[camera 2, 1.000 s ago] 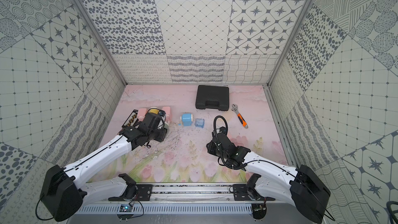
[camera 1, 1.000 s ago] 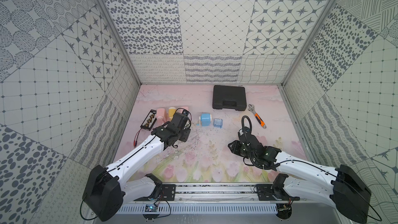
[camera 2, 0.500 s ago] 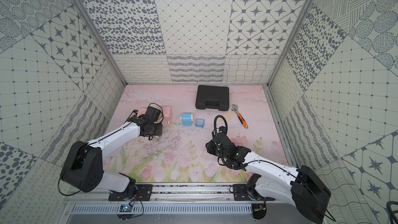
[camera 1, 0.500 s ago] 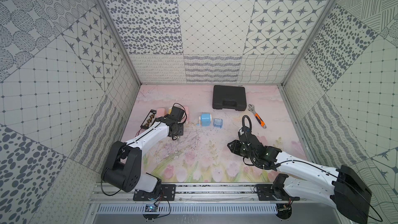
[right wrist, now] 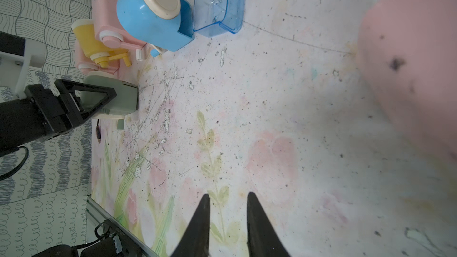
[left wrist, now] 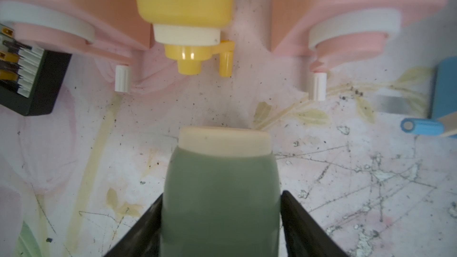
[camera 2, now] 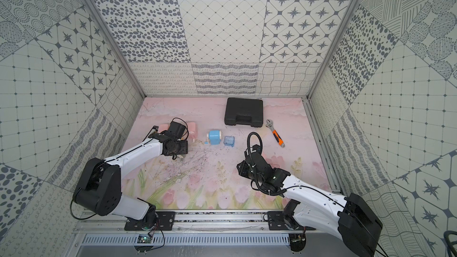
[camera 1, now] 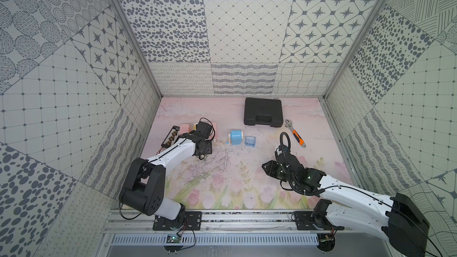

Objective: Put the tray back into the pencil sharpener
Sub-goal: Place the pencil sharpener at the center of the board, then pick up the container from the center of the board.

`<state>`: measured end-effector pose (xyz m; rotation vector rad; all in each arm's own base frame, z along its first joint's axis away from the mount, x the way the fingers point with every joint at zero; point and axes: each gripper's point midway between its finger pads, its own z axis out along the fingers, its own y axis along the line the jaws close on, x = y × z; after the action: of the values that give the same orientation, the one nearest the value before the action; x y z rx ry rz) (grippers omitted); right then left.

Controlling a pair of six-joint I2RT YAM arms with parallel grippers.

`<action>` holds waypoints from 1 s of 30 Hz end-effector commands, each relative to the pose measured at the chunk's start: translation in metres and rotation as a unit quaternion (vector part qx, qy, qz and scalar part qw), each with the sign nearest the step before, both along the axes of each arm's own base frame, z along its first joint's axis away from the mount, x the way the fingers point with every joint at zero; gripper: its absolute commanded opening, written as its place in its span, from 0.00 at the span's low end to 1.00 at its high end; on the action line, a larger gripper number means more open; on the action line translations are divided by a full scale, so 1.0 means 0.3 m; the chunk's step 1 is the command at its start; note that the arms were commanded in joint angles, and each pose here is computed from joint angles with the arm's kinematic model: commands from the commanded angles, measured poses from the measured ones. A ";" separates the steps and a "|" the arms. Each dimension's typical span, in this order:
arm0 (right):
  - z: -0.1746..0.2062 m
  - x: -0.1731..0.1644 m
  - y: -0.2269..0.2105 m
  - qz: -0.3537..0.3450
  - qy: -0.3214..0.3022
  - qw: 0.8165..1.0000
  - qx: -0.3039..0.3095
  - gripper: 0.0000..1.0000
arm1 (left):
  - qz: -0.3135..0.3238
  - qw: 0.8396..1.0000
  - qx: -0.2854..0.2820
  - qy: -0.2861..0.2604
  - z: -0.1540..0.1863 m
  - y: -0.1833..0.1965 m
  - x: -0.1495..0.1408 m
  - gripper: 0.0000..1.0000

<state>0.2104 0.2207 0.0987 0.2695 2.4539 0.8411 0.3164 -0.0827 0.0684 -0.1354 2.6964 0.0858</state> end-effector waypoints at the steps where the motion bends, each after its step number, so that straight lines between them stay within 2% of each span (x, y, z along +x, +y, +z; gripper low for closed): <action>1: 0.042 0.018 -0.002 -0.004 -0.021 1.000 0.005 0.28 | 0.009 0.999 0.001 -0.031 0.036 0.018 0.024 0.78; 6: 0.044 0.016 -0.005 -0.003 -0.020 1.000 0.001 0.28 | -0.002 0.997 -0.002 -0.080 0.127 0.025 0.031 0.89; 10: 0.039 0.027 -0.001 0.001 -0.017 1.000 -0.021 0.28 | -0.012 0.992 -0.002 -0.127 0.234 0.036 0.032 0.90; 12: 0.064 0.055 0.013 0.002 -0.024 0.999 -0.035 0.28 | -0.029 0.984 -0.012 -0.173 0.308 0.021 0.053 0.89; 15: 0.081 0.117 0.034 0.001 -0.029 0.997 -0.066 0.30 | -0.067 0.964 -0.044 -0.252 0.422 -0.019 0.068 0.88; 17: 0.079 0.178 0.046 -0.010 -0.025 0.996 -0.084 0.35 | -0.112 0.940 -0.068 -0.315 0.488 -0.063 0.069 0.86; 20: 0.069 0.268 0.047 -0.036 -0.015 0.994 -0.097 0.37 | -0.166 0.907 -0.086 -0.378 0.539 -0.114 0.060 0.83; 23: 0.055 0.356 0.050 -0.058 -0.017 0.992 -0.108 0.43 | -0.190 0.893 -0.088 -0.398 0.547 -0.135 0.057 0.83; 30: -0.039 0.510 0.108 -0.042 0.007 0.990 -0.131 0.45 | -0.213 0.886 -0.096 -0.402 0.540 -0.163 0.056 0.83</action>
<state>0.3462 0.2437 0.0849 0.3256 2.5244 0.4662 0.3228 -0.1127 0.1885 0.1872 2.0440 -0.2424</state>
